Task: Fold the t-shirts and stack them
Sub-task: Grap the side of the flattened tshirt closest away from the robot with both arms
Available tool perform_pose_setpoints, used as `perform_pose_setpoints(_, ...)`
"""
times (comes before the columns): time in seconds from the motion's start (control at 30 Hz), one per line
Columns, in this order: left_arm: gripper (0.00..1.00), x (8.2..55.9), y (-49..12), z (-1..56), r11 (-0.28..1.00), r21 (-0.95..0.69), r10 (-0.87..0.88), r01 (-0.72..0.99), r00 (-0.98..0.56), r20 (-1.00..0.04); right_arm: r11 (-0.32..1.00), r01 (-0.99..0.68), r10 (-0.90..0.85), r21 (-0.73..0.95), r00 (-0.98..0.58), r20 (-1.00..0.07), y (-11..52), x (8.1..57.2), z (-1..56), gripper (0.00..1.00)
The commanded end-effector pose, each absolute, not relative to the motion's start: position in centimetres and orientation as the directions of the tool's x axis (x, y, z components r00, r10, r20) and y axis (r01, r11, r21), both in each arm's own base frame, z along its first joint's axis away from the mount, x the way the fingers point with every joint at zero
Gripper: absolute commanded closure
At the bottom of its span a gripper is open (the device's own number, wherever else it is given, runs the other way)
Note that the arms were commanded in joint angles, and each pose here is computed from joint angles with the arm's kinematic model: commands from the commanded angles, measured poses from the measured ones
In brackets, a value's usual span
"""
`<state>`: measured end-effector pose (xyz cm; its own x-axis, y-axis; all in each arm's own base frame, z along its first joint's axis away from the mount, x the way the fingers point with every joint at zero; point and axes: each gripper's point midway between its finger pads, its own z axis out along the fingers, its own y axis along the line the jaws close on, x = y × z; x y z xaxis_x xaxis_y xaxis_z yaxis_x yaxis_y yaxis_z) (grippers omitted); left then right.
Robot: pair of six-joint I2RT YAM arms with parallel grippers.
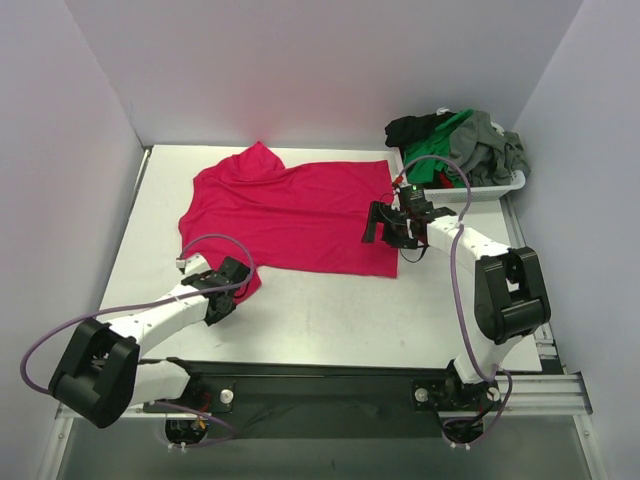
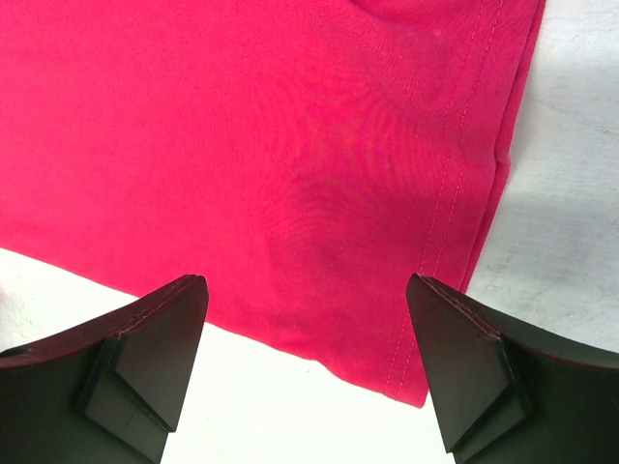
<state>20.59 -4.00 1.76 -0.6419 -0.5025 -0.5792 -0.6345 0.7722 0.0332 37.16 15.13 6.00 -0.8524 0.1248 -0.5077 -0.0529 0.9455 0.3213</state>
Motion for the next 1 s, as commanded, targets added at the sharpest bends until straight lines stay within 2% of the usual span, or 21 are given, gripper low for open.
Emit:
perform_pose_setpoints(0.0,0.62,20.5,-4.4,1.1,0.772,0.004,-0.526,-0.636,-0.642,-0.558,0.941,-0.047,0.138,0.336,-0.851,-0.506,15.0,37.1,6.2,0.13)
perform_pose_setpoints(0.1,0.69,20.2,-4.1,0.8,0.762,0.000,-0.540,-0.647,-0.636,-0.552,0.941,-0.047,0.139,0.336,-0.850,-0.508,14.9,37.0,6.4,0.13)
perform_pose_setpoints(0.23,0.86,20.2,-3.8,0.9,0.761,-0.019,-0.546,-0.648,-0.624,-0.560,0.940,-0.045,0.144,0.340,-0.848,-0.511,14.9,36.8,6.6,0.13)
perform_pose_setpoints(0.5,0.99,21.2,-4.6,1.4,0.796,-0.116,-0.544,-0.594,-0.619,-0.566,0.955,0.009,0.157,0.297,-0.865,-0.477,13.8,34.4,5.1,0.20)
perform_pose_setpoints(0.87,1.00,22.2,-4.1,3.2,0.855,-0.116,-0.460,-0.506,-0.635,-0.620,0.976,0.105,0.182,0.189,-0.870,-0.458,11.2,30.5,3.5,0.28)
perform_pose_setpoints(0.97,1.00,22.3,-4.0,3.5,0.859,-0.119,-0.453,-0.497,-0.633,-0.628,0.978,0.117,0.183,0.171,-0.877,-0.445,10.9,30.1,3.0,0.36)
